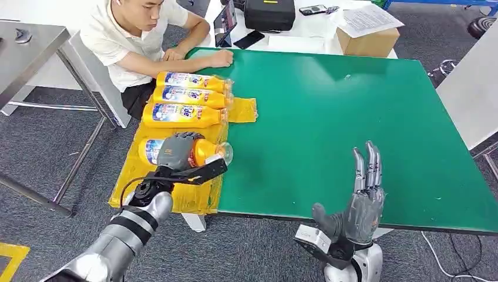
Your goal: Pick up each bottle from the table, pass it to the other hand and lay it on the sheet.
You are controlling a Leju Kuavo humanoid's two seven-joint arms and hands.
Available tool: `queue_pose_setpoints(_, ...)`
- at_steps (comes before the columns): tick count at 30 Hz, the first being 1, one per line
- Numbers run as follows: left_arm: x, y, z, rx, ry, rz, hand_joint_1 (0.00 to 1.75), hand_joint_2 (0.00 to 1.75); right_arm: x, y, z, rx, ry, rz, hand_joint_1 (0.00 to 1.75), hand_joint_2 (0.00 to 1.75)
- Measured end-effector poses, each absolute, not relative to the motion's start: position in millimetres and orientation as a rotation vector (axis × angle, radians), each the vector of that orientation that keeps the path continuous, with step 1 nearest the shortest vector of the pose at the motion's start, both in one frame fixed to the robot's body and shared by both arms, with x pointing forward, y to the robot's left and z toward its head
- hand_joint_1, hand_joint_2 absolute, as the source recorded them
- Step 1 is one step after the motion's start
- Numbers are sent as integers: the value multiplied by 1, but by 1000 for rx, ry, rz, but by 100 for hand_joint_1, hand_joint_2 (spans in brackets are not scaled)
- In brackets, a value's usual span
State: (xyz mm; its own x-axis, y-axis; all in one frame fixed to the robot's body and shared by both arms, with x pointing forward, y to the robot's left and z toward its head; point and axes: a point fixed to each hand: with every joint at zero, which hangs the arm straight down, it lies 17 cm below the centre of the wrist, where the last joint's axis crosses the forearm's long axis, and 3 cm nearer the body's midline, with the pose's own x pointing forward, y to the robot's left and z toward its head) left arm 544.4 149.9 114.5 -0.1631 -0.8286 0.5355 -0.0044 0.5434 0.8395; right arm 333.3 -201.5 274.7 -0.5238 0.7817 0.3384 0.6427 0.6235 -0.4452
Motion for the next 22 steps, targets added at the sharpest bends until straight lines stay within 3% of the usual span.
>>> queue_pose_setpoints(22,541,122,67,328,-1402,-983,0,175,338,-190,258,-937,-2339,280,0,0)
